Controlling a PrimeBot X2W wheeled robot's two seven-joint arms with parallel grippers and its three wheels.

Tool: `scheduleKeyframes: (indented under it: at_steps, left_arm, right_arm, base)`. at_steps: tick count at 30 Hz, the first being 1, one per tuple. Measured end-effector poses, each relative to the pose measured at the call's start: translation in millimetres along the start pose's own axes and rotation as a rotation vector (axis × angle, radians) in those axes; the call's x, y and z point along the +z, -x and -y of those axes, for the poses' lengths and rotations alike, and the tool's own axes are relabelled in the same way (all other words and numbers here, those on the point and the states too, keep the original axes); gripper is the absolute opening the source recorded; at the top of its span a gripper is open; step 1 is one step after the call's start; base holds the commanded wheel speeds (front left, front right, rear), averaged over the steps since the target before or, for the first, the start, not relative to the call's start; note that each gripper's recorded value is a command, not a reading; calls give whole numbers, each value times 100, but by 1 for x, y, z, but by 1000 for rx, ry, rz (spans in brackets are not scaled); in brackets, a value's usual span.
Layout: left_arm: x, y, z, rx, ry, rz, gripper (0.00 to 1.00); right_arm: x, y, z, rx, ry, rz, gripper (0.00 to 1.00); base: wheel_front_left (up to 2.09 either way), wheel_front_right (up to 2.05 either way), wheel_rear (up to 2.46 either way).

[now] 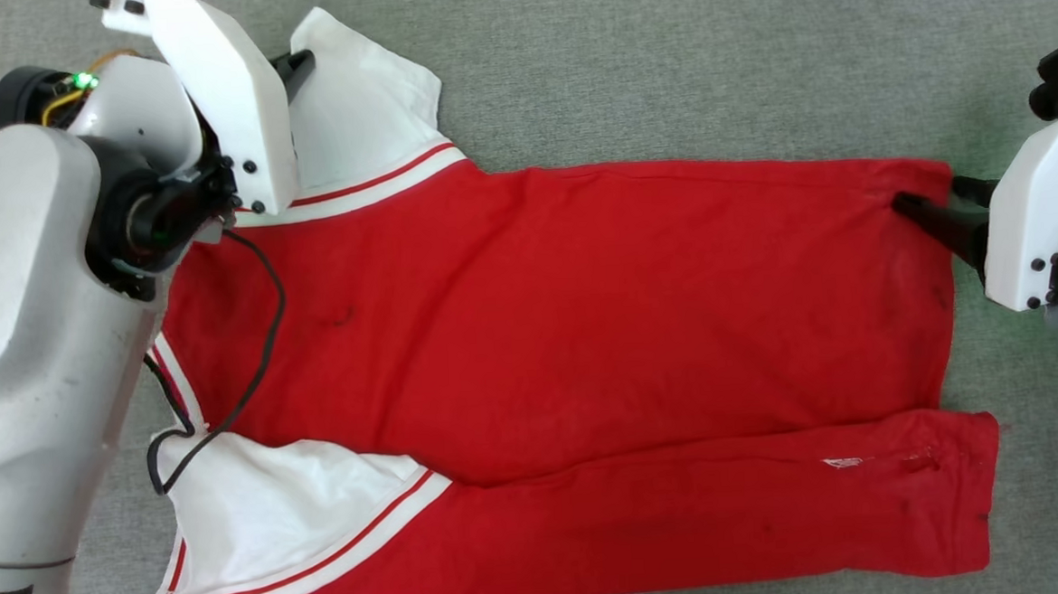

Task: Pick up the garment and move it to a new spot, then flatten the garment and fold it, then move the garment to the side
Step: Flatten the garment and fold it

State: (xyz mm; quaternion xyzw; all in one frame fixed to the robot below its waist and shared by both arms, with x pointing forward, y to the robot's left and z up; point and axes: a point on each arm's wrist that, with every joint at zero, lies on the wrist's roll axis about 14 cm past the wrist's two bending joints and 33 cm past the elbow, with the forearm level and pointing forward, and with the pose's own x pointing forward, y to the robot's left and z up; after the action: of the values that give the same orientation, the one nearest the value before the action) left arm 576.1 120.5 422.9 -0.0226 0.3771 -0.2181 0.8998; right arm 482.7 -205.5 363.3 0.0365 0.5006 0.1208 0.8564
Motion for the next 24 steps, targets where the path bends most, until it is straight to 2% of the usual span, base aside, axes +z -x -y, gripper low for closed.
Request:
scheduleKeyframes:
  at_steps: [7,15,24]
  left_arm:
    - [3,15,-4,18,3,60,0]
    - [6,55,-10,56,65,186,0]
    - [-29,116,-21,151,170,279,0]
  right_arm:
    - [11,7,-6,-4,29,33,0]
    - [46,48,-18,-17,86,248,0]
    - [27,87,-23,-33,76,356,0]
  base:
    - [0,0,0]
    - [0,0,0]
    - [0,0,0]
